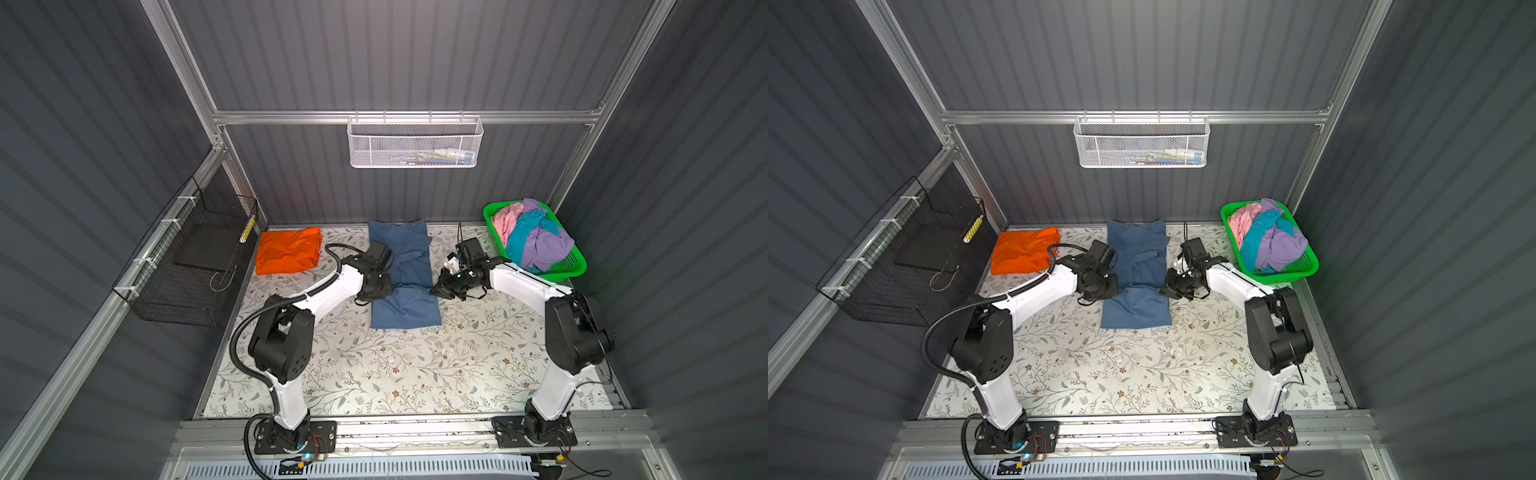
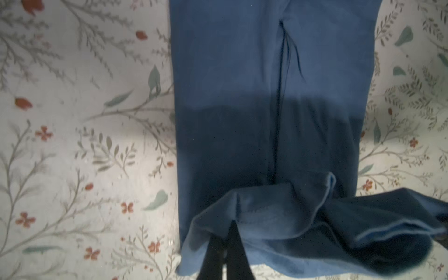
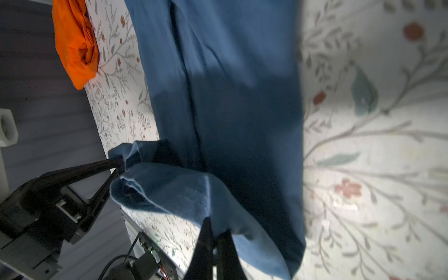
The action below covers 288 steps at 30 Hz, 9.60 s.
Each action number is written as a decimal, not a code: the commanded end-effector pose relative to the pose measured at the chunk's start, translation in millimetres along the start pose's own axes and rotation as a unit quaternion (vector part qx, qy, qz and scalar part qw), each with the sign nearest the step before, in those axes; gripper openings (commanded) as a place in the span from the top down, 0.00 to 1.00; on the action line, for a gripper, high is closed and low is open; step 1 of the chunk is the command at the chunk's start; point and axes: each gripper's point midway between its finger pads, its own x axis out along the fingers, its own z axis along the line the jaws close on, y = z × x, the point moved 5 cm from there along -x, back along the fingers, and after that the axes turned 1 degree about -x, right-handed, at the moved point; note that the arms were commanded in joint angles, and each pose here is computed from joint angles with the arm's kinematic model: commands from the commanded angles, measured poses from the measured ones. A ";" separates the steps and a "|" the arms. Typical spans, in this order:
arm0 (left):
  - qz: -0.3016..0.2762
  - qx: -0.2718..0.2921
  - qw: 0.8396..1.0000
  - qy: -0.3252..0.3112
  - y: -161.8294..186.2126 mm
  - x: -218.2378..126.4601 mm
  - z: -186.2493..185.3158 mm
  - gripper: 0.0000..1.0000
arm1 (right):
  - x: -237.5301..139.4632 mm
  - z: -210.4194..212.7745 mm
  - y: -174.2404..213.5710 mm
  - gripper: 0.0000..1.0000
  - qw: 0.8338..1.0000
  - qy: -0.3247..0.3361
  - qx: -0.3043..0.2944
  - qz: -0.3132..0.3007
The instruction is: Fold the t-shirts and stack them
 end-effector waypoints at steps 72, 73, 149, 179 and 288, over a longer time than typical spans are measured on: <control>0.083 -0.057 0.995 0.003 60.1 69.5 44.9 0.68 | 53.6 -60.8 39.1 0.65 0.991 0.124 -0.054 0.021; 0.083 -0.056 0.995 0.002 59.0 70.0 44.4 0.75 | 54.0 -60.2 37.9 0.71 0.990 0.124 -0.056 0.021; -0.082 -0.103 0.984 0.118 -173.6 40.5 43.1 0.35 | -3.2 -47.8 -148.9 0.63 0.993 -0.065 0.061 -0.080; 0.097 -0.108 0.983 0.113 39.9 65.7 38.1 0.86 | 49.5 -60.8 13.7 1.00 0.996 -0.054 0.049 0.047; -0.158 -0.067 0.898 -0.406 -228.1 -95.5 320.8 0.45 | 89.9 -54.6 3.9 1.00 0.994 -0.060 0.045 0.084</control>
